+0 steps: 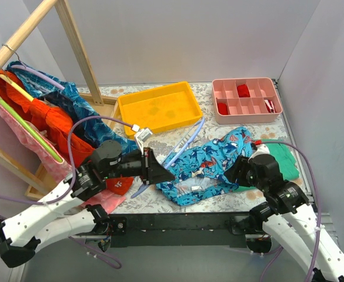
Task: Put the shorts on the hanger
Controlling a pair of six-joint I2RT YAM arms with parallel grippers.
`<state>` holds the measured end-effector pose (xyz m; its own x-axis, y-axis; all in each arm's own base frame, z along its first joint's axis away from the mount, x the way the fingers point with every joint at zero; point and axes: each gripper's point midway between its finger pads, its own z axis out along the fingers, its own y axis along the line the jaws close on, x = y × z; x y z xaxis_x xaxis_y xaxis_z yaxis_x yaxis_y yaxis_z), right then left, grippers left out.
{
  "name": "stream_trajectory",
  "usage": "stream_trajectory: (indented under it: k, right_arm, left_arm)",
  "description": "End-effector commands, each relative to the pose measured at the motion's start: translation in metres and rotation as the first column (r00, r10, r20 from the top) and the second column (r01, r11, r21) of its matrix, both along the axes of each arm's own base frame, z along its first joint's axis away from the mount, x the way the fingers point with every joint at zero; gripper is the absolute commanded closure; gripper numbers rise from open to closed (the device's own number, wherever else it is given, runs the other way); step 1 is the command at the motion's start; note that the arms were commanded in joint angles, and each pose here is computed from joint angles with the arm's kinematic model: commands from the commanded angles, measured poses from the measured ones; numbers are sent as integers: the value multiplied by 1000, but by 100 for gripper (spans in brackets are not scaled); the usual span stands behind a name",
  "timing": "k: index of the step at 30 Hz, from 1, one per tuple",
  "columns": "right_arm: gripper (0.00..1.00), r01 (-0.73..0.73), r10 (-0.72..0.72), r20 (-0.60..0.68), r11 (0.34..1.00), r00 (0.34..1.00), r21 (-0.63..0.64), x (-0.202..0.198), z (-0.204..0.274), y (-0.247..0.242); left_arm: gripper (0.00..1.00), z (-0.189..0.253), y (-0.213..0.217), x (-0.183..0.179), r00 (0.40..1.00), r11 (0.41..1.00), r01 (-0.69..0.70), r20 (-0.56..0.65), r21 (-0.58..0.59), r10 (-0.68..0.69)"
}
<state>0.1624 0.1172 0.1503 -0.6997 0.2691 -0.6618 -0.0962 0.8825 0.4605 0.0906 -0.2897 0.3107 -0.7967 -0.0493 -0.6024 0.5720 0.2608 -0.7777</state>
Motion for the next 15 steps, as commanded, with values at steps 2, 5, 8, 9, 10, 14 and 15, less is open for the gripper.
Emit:
stream_trajectory:
  k: [2, 5, 8, 9, 10, 14, 15]
  right_arm:
    - [41, 37, -37, -107, 999, 994, -8, -13, -39, -5]
    - [42, 45, -45, -105, 999, 993, -2, -10, -40, -3]
    - [42, 93, -93, -48, 996, 995, 3, 5, -19, -6]
    - [42, 120, -121, -34, 993, 992, -12, 11, -16, -9]
    - [42, 137, -138, -41, 990, 990, -39, 18, -19, -10]
    - [53, 169, -172, -30, 981, 985, -100, 39, -27, -11]
    - [55, 176, -181, -34, 978, 983, -113, 42, -30, -12]
  left_arm:
    - [100, 5, 29, -52, 985, 986, 166, -32, -28, -167]
    - [100, -2, 40, -67, 977, 979, 199, -65, -38, -201]
    - [100, -15, 48, -77, 970, 975, 217, -99, -41, -220]
    - [100, -17, 49, -83, 963, 970, 238, -115, -46, -242]
    - [100, -17, 52, -86, 963, 969, 241, -113, -54, -246]
    - [100, -7, 61, -96, 957, 960, 270, -91, -77, -277]
    - [100, -7, 63, -99, 952, 956, 285, -100, -72, -291]
